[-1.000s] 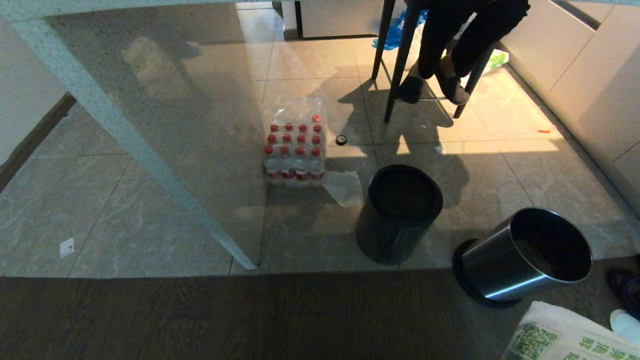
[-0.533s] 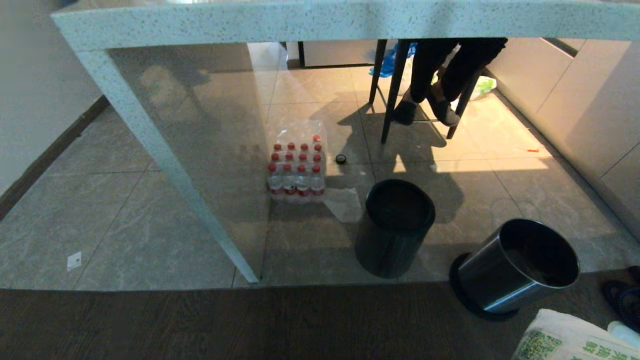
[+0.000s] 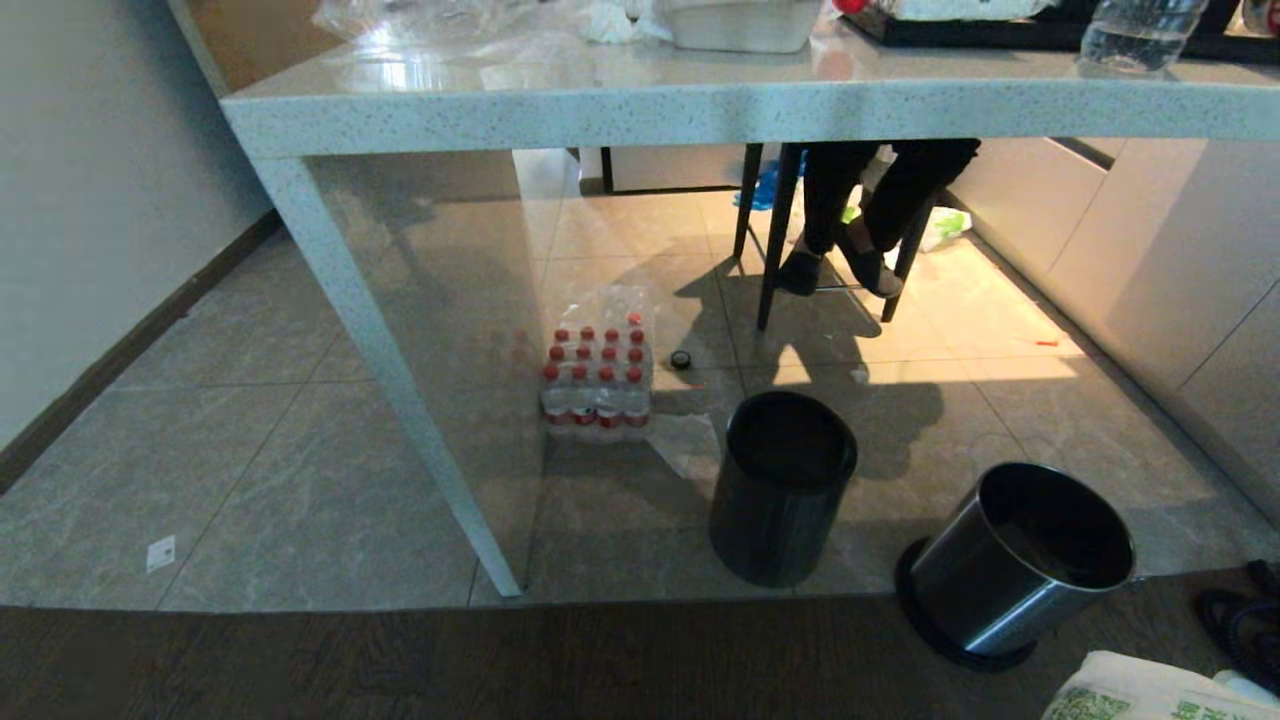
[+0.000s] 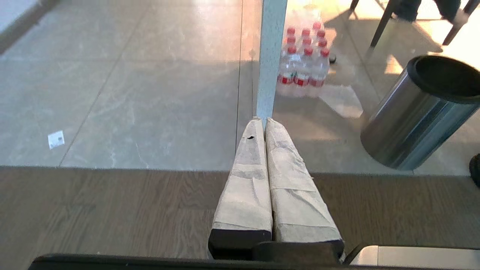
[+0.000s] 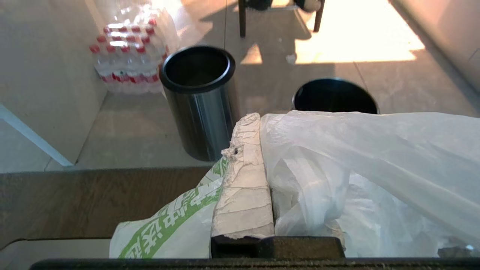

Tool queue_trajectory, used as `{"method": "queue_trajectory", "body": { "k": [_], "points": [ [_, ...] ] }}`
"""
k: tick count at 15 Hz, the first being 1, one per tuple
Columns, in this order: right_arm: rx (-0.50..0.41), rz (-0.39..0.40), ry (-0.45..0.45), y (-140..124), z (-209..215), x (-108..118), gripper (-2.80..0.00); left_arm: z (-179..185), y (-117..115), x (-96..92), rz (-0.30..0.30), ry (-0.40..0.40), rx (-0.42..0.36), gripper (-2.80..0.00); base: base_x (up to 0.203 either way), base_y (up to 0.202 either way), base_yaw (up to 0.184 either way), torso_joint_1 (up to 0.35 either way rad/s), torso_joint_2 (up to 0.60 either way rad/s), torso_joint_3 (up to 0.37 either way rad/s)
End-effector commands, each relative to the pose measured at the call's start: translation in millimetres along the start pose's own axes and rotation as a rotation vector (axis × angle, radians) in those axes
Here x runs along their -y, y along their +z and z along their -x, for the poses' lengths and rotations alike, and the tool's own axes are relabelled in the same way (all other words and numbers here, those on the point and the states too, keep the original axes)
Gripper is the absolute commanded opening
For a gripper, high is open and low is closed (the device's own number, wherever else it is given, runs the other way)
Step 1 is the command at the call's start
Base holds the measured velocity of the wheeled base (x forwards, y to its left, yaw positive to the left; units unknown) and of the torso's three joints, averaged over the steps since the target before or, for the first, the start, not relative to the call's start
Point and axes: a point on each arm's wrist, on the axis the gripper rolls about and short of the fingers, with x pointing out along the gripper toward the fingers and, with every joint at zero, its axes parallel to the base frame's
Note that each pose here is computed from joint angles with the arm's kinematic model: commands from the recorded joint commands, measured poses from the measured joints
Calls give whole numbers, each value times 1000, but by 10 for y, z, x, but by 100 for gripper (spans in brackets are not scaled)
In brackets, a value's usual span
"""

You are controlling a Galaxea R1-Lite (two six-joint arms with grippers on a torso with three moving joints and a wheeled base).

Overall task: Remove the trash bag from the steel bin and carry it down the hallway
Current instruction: Put the trash bag at the door

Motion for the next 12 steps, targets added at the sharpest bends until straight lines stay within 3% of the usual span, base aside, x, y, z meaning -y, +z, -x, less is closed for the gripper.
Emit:
{"method": "queue_trajectory", "body": {
  "k": [1, 8, 12],
  "points": [
    [-1, 0, 0, 1, -1, 0, -280, 0, 0, 0, 1, 0, 0, -280, 0, 0, 0, -6, 6, 211],
    [-1, 0, 0, 1, -1, 0, -280, 0, 0, 0, -1, 0, 0, -280, 0, 0, 0, 4, 3, 201],
    [-1, -1, 0, 1, -1, 0, -280, 0, 2, 0, -7, 0, 2, -280, 0, 0, 0, 1, 2, 85]
  ]
}}
